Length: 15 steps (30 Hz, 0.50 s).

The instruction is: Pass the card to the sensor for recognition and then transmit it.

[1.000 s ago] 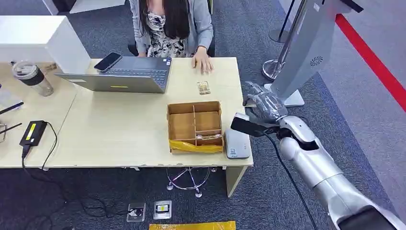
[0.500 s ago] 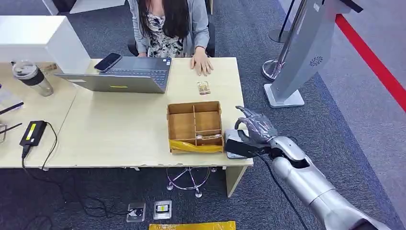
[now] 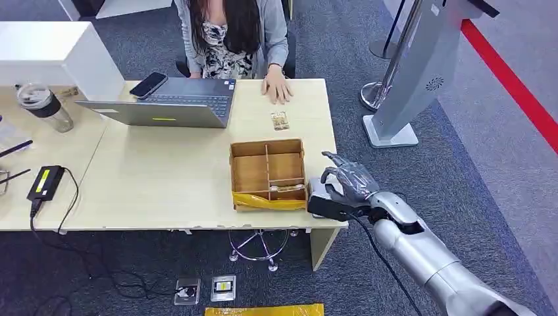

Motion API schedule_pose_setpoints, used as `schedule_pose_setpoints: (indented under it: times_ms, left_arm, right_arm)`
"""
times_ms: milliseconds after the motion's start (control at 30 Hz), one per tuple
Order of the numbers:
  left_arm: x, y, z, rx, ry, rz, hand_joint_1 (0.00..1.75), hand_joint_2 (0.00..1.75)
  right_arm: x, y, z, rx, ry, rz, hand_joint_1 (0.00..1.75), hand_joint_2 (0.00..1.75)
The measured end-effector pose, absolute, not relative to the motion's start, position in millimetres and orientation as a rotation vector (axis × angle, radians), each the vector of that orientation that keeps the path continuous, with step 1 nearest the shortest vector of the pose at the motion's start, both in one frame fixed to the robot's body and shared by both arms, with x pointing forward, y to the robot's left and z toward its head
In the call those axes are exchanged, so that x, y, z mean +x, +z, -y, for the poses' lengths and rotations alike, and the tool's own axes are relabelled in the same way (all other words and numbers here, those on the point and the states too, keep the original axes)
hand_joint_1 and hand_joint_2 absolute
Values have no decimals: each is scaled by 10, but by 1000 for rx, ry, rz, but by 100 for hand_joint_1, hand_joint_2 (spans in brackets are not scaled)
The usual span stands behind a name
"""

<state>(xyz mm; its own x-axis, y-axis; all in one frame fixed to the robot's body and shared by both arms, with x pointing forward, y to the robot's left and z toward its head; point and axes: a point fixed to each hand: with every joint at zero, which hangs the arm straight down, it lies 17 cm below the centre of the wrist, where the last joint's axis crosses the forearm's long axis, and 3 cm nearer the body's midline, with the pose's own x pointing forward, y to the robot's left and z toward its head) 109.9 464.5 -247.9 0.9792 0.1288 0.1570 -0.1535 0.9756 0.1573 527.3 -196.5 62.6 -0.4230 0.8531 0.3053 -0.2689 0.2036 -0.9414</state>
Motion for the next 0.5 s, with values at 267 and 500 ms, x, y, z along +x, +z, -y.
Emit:
schedule_pose_setpoints:
  times_ms: [267,500]
  left_arm:
    - [1098,-2479,-4641,167,143,148,0,0]
    - [1096,-2479,-4648,170,142,148,0,0]
  right_arm:
    - [5237,534,1979,-580,1444,1467,175,175]
    - [5202,420,2028,-572,1452,1435,175,175]
